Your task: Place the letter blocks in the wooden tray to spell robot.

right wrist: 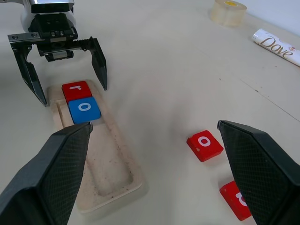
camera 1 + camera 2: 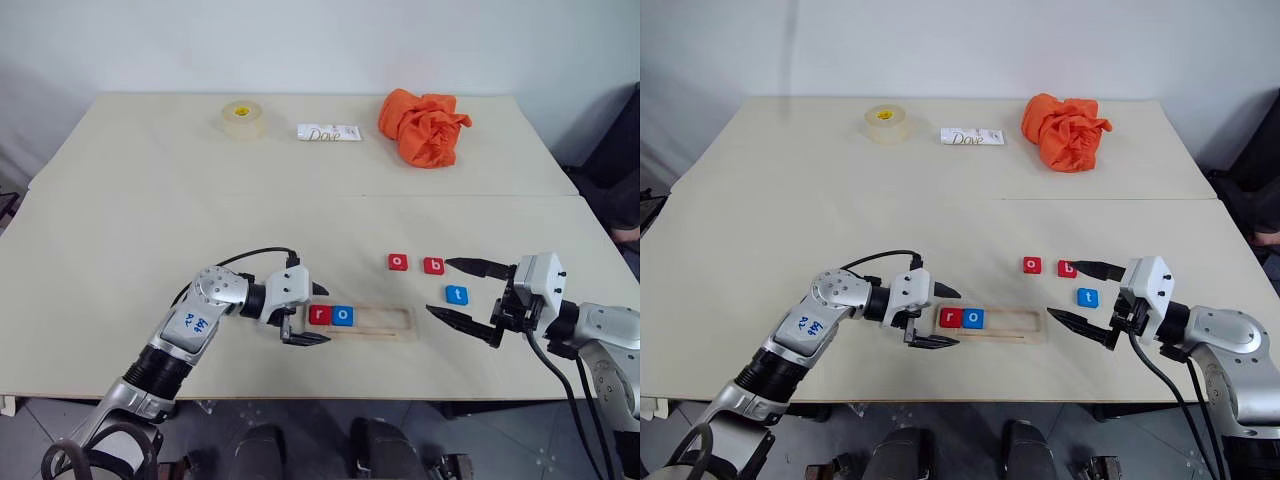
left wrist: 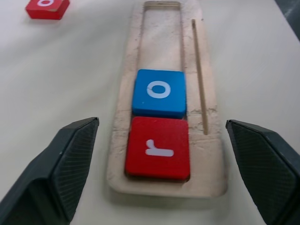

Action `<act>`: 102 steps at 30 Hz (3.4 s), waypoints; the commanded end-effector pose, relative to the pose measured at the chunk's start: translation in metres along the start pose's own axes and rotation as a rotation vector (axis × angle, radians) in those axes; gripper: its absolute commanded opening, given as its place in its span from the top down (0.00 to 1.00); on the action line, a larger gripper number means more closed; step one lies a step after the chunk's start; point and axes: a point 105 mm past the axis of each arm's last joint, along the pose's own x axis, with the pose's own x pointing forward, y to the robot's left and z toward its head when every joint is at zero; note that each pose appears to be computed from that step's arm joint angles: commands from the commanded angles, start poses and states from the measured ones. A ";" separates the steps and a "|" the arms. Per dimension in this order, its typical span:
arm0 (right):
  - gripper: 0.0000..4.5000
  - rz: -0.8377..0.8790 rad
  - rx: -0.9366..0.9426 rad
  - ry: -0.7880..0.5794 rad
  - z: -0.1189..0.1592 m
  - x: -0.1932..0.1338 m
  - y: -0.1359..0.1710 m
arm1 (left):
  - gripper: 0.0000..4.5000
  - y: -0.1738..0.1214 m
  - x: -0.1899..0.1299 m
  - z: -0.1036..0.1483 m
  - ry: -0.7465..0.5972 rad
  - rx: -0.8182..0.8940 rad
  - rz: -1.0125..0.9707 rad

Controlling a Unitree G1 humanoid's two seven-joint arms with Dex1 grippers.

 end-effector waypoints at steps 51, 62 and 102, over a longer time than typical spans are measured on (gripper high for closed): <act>0.00 -0.559 0.280 0.210 -0.017 -0.007 -0.034 | 0.01 -0.019 -0.094 -0.008 -0.534 0.030 0.047; 0.00 -0.763 0.380 0.205 -0.041 0.041 -0.049 | 0.01 -0.018 -0.094 -0.004 -0.557 0.021 0.041; 0.67 -0.815 0.374 0.197 -0.026 0.053 -0.044 | 0.00 -0.023 -0.100 -0.006 -0.554 0.002 0.026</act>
